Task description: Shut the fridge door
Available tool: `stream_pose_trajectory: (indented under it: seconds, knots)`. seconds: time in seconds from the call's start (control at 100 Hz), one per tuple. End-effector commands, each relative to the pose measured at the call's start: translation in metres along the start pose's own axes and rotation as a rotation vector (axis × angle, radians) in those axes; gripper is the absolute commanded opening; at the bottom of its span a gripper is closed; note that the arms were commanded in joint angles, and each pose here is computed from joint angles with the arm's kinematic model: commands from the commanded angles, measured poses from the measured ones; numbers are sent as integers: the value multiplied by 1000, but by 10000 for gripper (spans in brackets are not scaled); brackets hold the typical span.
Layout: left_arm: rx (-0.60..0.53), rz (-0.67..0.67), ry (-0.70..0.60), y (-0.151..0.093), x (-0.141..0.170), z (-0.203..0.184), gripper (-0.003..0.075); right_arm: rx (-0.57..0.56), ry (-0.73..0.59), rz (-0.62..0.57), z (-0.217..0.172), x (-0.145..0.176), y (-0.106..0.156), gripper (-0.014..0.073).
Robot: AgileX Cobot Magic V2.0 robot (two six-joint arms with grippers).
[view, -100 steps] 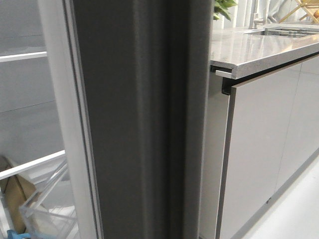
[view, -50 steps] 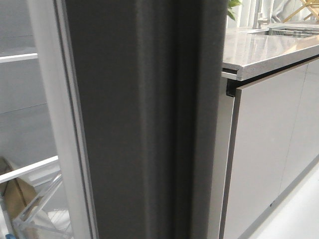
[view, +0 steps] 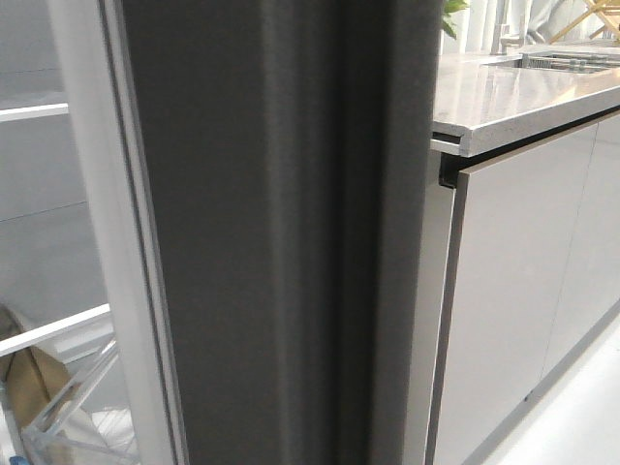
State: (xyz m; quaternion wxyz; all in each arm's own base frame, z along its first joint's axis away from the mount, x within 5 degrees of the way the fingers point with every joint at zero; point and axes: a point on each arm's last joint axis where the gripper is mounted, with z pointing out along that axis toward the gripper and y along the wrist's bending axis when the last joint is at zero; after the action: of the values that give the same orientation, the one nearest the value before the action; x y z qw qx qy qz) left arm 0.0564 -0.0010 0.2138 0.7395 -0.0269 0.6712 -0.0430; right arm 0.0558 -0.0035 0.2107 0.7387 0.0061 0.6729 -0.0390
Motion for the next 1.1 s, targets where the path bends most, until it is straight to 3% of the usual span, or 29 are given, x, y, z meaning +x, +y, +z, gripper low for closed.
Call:
stream_pose_trajectory:
  seconds: [0.0,0.769,1.089]
  knots:
    - [7,-6,-29,0,4,2,-21,7,-77,-12,-1,-4,0,-76]
    - [7,-6,-29,0,4,2,-21,8,-95,-12,0,-7,0,-76]
    - [7,-6,-29,0,4,2,-20,7,-141,12,14,-76,-3,-76]
